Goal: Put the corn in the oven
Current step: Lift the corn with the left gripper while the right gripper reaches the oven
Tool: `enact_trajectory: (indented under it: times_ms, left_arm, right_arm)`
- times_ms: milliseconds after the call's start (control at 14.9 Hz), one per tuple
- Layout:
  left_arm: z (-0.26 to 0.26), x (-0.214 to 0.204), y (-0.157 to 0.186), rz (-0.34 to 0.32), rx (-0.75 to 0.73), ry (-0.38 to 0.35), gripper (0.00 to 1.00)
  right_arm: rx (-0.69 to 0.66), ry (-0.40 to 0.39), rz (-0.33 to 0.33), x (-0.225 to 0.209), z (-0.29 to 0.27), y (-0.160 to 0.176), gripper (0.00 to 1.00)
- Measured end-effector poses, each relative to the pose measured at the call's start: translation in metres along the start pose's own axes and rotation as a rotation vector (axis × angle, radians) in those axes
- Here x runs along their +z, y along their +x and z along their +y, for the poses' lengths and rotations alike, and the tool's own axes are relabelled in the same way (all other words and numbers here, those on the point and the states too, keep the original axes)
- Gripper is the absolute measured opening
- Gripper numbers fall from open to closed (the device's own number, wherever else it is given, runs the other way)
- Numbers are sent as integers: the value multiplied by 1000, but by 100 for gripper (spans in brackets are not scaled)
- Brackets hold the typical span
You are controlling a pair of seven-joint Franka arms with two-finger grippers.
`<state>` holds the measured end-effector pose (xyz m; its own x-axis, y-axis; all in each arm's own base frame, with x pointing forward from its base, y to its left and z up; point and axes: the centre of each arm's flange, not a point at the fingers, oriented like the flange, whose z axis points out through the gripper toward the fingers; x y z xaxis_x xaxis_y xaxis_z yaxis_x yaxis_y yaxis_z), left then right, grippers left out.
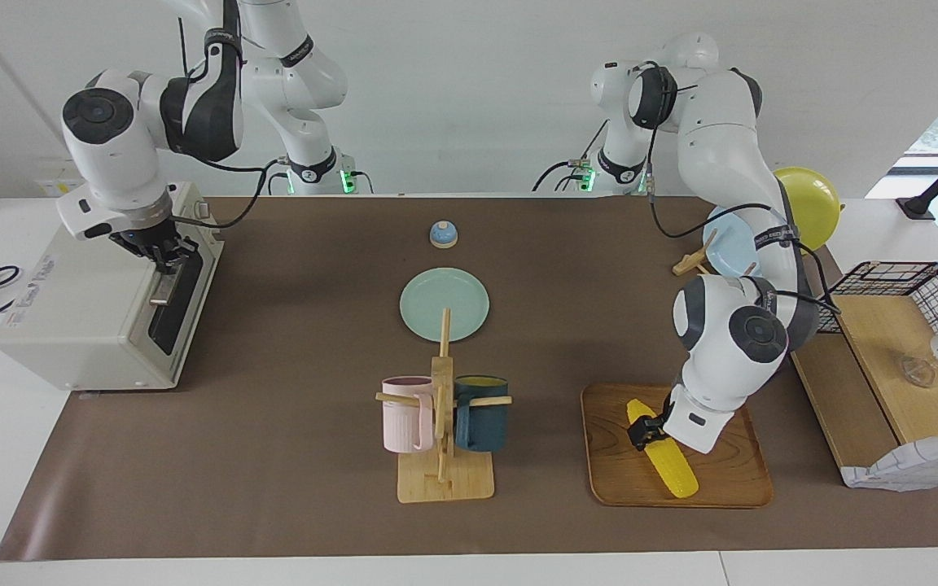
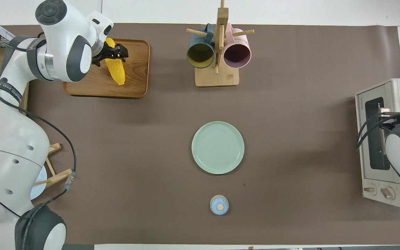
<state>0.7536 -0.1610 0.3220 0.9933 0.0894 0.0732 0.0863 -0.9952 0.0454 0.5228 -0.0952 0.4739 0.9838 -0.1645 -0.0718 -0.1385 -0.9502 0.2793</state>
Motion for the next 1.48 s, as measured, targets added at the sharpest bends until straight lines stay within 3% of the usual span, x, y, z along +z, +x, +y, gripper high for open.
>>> enact_trajectory:
  times_ms: [673, 942, 1278, 1480]
  left_arm:
    - [-2, 14, 4, 25, -2, -5, 97]
    - [-2, 14, 5, 26, -1, -4, 56]
    - [0, 5, 4, 15, -5, -16, 56]
    - [4, -41, 2, -2, -25, -58, 56]
  right_arm:
    - [-2, 8, 20, 5, -1, -2, 1]
    - [3, 20, 29, 6, -1, -3, 1]
    - [-7, 75, 45, 5, -20, -8, 1]
    - [-40, 97, 51, 8, -44, -10, 1]
